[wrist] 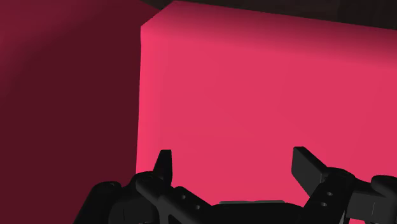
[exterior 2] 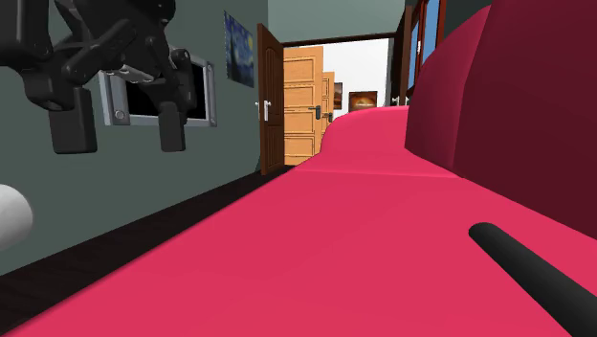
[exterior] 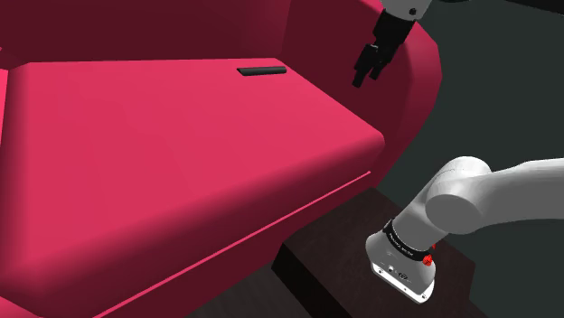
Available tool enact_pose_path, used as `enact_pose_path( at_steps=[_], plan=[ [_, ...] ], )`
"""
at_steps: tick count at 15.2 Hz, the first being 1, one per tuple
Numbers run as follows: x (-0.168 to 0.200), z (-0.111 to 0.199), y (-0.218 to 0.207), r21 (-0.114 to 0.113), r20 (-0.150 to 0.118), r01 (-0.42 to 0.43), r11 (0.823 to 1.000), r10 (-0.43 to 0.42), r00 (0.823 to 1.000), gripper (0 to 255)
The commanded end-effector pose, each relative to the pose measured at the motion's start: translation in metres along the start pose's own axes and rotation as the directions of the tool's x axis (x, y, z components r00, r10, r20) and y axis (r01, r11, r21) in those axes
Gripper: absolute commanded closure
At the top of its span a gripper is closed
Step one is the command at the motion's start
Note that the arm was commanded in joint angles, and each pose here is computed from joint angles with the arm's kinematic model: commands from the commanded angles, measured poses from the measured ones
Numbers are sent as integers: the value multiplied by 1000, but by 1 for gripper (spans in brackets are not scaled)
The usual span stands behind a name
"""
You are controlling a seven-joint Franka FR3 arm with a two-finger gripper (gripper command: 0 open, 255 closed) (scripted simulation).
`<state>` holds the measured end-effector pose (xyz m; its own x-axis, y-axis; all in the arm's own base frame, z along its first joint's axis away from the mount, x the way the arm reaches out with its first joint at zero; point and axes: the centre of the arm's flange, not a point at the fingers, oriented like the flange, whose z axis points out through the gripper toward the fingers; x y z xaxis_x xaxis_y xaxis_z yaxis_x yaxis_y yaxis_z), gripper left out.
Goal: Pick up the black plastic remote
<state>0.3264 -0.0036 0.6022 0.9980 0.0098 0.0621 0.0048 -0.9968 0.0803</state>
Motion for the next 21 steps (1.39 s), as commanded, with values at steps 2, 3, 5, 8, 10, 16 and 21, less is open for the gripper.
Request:
enact_pose_path(
  at_steps=[2,3,5,8,10,16,21],
  plan=[
    [11,3,6,1,-2,46,999,-46,999,0],
    [22,6,11,2,-5,91,996,-91,996,0],
    [46,13,21,4,-10,182,983,-182,983,0],
    [82,22,30,6,-18,315,949,-315,949,0],
    [107,28,34,7,-24,400,916,-400,916,0],
    [183,46,31,6,-41,634,773,-633,773,0],
    [243,60,13,2,-54,793,609,-792,608,0]
  ],
)
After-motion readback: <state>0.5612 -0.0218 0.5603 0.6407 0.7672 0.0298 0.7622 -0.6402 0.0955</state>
